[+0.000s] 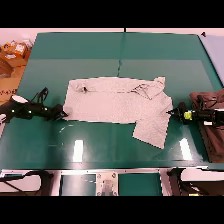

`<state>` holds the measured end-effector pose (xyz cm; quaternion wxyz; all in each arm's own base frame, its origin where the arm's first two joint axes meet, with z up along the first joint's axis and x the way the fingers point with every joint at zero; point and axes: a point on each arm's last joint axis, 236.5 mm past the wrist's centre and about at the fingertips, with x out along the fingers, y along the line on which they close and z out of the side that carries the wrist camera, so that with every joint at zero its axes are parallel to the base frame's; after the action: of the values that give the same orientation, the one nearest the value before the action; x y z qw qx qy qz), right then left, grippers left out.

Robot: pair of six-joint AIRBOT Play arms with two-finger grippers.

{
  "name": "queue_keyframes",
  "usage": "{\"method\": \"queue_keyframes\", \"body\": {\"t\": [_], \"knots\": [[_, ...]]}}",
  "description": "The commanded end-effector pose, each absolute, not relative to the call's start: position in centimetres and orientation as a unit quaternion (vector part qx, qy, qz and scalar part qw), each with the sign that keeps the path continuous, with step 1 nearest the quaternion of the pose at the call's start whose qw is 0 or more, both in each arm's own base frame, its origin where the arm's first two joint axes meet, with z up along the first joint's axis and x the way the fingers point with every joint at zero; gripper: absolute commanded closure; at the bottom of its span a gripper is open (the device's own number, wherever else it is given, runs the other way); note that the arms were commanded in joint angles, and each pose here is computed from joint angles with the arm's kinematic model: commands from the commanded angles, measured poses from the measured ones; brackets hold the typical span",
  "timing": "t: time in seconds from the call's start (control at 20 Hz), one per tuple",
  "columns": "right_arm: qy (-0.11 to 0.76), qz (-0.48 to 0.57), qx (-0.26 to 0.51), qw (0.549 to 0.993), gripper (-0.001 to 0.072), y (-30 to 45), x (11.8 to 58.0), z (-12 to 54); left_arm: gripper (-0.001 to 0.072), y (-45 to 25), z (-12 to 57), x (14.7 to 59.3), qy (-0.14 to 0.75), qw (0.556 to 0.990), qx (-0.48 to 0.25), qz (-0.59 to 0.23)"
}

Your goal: Fold the shirts.

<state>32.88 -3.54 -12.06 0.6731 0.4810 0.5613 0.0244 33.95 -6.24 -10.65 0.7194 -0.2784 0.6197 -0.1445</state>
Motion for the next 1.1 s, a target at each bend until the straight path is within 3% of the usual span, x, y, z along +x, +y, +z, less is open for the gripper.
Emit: {"method": "queue_keyframes", "body": {"t": [0.0,0.15,0.3,0.4,0.55,0.7,0.8,0.9,1.05], "knots": [[0.549,0.054,0.475,0.686,0.0699,-3.1,33.7,-9.4,0.0692,-6.6,-6.9,36.2,0.596,0.735,-0.271,-0.174],[0.486,0.086,0.441,0.749,0.0700,-3.9,36.4,-0.7,0.0692,-6.6,2.6,39.5,0.527,0.788,-0.237,-0.212],[0.380,0.116,0.349,0.849,0.0699,-4.0,37.3,13.8,0.0692,-6.9,17.3,40.6,0.391,0.872,-0.162,-0.246],[0.275,0.119,0.267,0.916,0.0699,-2.9,35.8,25.2,0.0691,-7.3,28.3,38.7,0.274,0.923,-0.101,-0.252],[0.090,0.108,0.138,0.980,0.0699,0.8,29.5,41.0,0.0690,-8.9,43.1,31.1,0.092,0.964,-0.014,-0.249],[-0.066,0.070,0.085,0.992,0.0699,3.5,22.5,51.4,0.0689,-10.5,51.7,22.9,-0.041,0.970,0.041,-0.237],[-0.126,0.050,0.061,0.989,0.0698,4.7,19.0,54.9,0.0690,-11.2,54.2,19.1,-0.088,0.968,0.053,-0.231],[-0.142,0.049,0.048,0.988,0.0698,5.4,17.7,56.0,0.0690,-11.2,54.5,18.3,-0.093,0.968,0.049,-0.228],[-0.121,0.043,0.060,0.990,0.0698,4.3,19.2,54.7,0.0689,-9.6,52.3,21.0,-0.040,0.978,0.026,-0.204]]}}
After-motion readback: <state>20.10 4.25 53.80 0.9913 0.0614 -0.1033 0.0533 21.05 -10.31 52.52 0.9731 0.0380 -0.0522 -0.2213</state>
